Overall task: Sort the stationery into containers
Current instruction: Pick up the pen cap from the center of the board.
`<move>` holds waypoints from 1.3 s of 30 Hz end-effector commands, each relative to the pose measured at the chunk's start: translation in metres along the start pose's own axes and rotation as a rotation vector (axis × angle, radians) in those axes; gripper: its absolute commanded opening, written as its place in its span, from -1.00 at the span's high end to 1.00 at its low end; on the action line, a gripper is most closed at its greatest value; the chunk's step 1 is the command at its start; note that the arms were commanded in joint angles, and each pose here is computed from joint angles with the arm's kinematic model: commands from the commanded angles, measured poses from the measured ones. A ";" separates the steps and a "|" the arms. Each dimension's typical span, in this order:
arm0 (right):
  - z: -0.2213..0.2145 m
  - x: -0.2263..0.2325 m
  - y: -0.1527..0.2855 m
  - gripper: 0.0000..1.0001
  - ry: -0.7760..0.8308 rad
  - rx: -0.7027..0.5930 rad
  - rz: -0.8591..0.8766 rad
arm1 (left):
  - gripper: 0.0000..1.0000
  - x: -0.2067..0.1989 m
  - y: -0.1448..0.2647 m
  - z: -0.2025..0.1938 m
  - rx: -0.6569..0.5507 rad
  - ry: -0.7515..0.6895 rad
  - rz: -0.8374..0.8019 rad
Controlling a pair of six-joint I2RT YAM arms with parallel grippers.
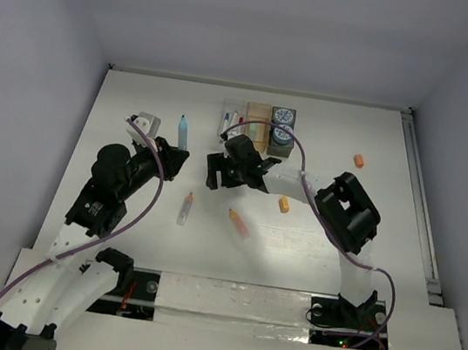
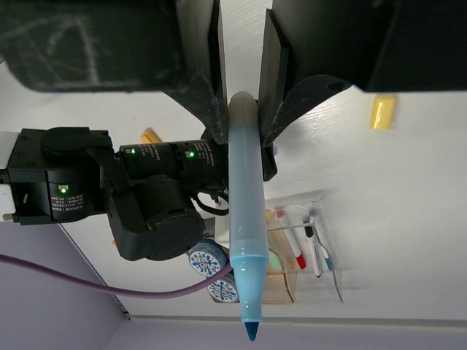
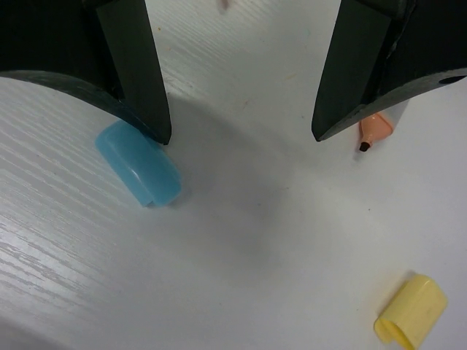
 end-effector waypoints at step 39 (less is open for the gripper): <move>0.051 -0.016 -0.024 -0.75 -0.008 -0.063 -0.095 | 1.00 -0.004 0.001 0.027 -0.077 -0.023 -0.016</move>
Point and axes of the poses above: each gripper's point midway between its finger pads, its own y axis back along the fingers, its own x axis along the line the jaws close on, z = x × y, the point moved 1 cm from there along y, back along the fingers, and after that the axes turned 14 degrees about -y, right-handed, at the moved point
